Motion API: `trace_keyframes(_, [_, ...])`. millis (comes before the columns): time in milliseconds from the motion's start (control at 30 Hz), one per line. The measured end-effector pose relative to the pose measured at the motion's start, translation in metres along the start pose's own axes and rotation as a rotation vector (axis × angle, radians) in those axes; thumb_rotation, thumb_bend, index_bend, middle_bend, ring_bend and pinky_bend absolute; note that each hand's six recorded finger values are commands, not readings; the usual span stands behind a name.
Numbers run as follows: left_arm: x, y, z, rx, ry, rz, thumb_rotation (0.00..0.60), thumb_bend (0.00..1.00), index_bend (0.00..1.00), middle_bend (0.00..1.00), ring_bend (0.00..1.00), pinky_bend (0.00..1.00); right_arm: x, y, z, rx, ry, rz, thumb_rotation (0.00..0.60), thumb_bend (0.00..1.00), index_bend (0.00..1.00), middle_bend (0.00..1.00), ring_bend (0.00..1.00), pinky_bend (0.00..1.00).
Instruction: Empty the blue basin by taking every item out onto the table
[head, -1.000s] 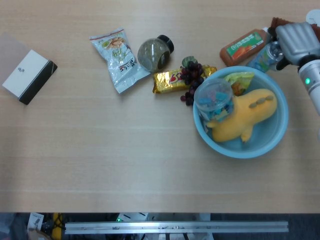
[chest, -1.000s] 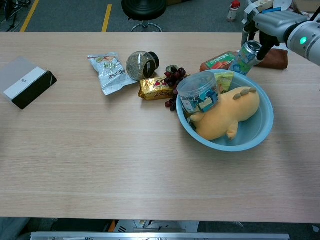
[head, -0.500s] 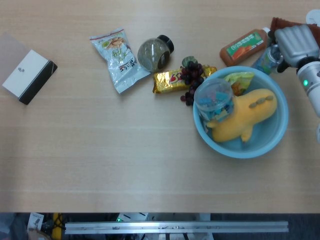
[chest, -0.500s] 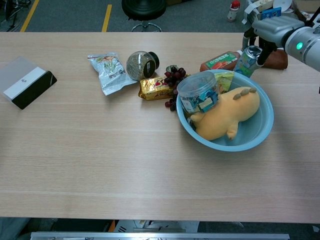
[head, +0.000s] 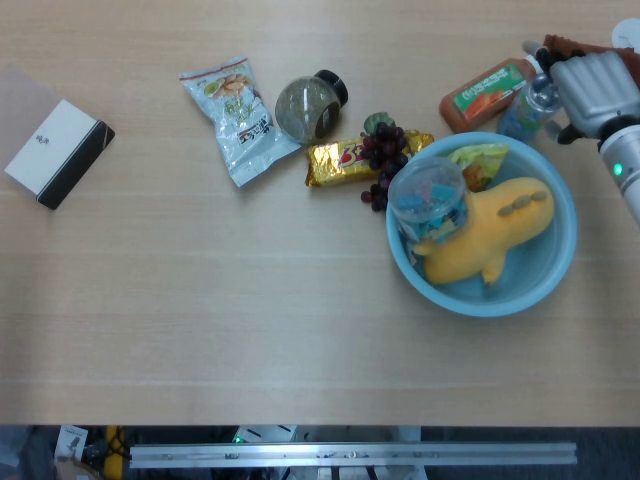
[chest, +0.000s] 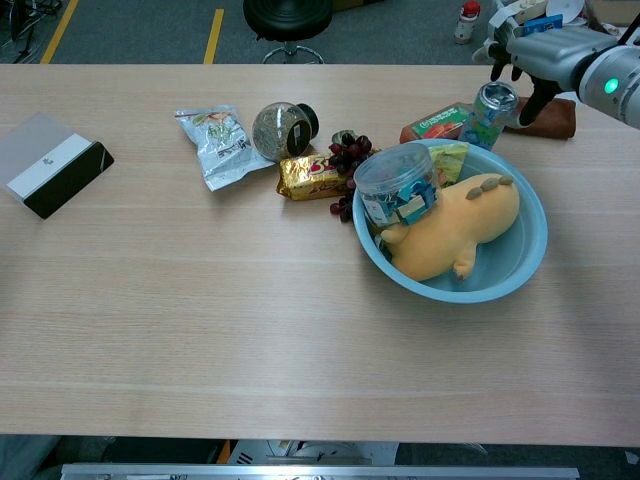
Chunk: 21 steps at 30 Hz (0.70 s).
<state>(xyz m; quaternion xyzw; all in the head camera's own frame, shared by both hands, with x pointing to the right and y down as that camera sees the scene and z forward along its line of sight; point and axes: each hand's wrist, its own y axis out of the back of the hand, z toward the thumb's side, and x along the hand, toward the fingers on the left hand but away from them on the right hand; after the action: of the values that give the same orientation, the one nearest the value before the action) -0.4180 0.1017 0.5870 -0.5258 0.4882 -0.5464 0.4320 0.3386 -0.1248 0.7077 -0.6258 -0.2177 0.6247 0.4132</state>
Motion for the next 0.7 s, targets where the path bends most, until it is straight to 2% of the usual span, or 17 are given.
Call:
trace_keyframes(133, [0.0, 0.002, -0.001, -0.001, 0.001, 0.005, 0.6, 0.34, 0.34, 0.38, 0.3, 0.26, 0.012, 0.01, 0.004, -0.01, 0.029, -0.016, 0.6, 0.26, 0.09, 0.23, 0.25, 0.44])
trace_keyframes(267, [0.0, 0.004, -0.002, 0.003, 0.0, 0.01, 0.6, 0.34, 0.34, 0.38, 0.3, 0.26, 0.033, 0.027, 0.02, -0.015, 0.106, -0.04, 0.6, 0.24, 0.09, 0.23, 0.25, 0.44])
trace_keyframes(467, [-0.001, 0.007, -0.001, 0.002, 0.0, 0.015, 0.6, 0.34, 0.34, 0.38, 0.3, 0.26, 0.065, 0.044, 0.051, -0.002, 0.241, -0.049, 0.6, 0.07, 0.09, 0.23, 0.25, 0.44])
trace_keyframes(567, [-0.003, 0.007, -0.003, 0.002, 0.007, 0.018, 0.6, 0.34, 0.34, 0.38, 0.3, 0.26, 0.08, 0.044, 0.067, 0.026, 0.307, -0.046, 0.6, 0.01, 0.09, 0.23, 0.25, 0.44])
trace_keyframes(700, [-0.006, 0.009, -0.005, 0.001, 0.016, 0.022, 0.6, 0.34, 0.34, 0.38, 0.3, 0.26, 0.094, 0.036, 0.077, 0.095, 0.361, -0.039, 0.6, 0.0, 0.09, 0.23, 0.23, 0.43])
